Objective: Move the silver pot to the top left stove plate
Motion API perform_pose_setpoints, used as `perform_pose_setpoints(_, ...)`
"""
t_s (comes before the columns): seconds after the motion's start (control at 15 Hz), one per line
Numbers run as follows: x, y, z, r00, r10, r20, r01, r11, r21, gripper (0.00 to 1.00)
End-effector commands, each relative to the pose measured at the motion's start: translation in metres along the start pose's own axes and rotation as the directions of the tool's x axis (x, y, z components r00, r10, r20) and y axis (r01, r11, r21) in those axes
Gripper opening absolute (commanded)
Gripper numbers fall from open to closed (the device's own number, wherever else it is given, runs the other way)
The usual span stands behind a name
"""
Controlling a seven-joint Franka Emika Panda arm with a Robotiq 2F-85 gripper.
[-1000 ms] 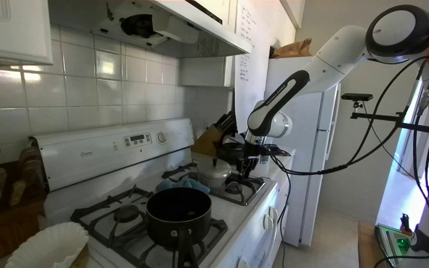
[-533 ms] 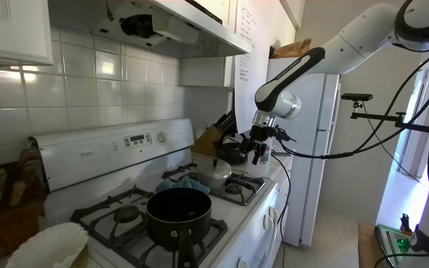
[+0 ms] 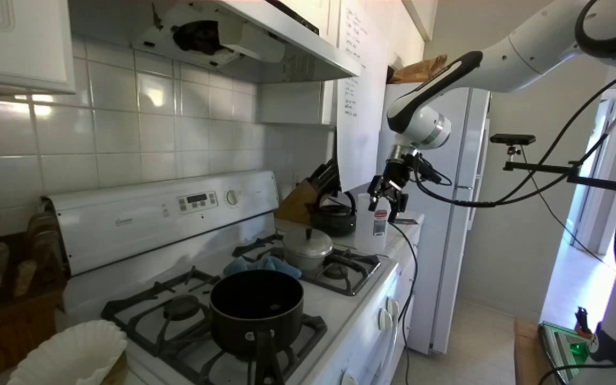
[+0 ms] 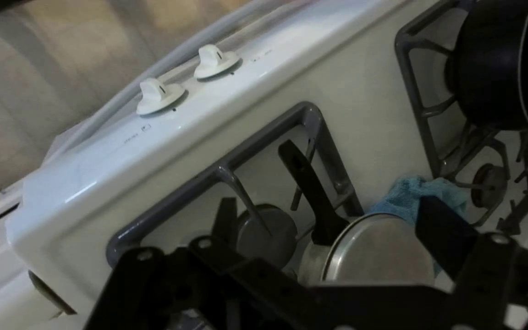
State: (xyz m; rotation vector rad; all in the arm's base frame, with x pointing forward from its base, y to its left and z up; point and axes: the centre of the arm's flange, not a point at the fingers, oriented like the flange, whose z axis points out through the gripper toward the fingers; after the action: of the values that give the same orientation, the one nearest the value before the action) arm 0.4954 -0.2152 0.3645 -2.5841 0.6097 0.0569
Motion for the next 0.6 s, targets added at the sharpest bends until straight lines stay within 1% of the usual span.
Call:
perform_pose_setpoints(0.0,0.037,0.02,0.012,0.993,0.036,0.11,-0.045,0.996,0.08,1.0)
perform_pose_setpoints(0.13,0.049,0.023,0.025,0.989,0.055,0.138,-0.068,0.994,0.091,1.0)
perform_pose_setpoints(0.27,0.057,0.024,0.035,0.987,0.106,0.119,-0.113,0.992,0.054,1.0)
perform_pose_setpoints(0.33,0.035,0.026,0.033,0.99,0.072,0.119,-0.078,0.996,0.048,1.0)
perform_pose_setpoints(0.53,0.047,0.029,0.042,0.988,0.085,0.128,-0.091,0.995,0.038,1.0)
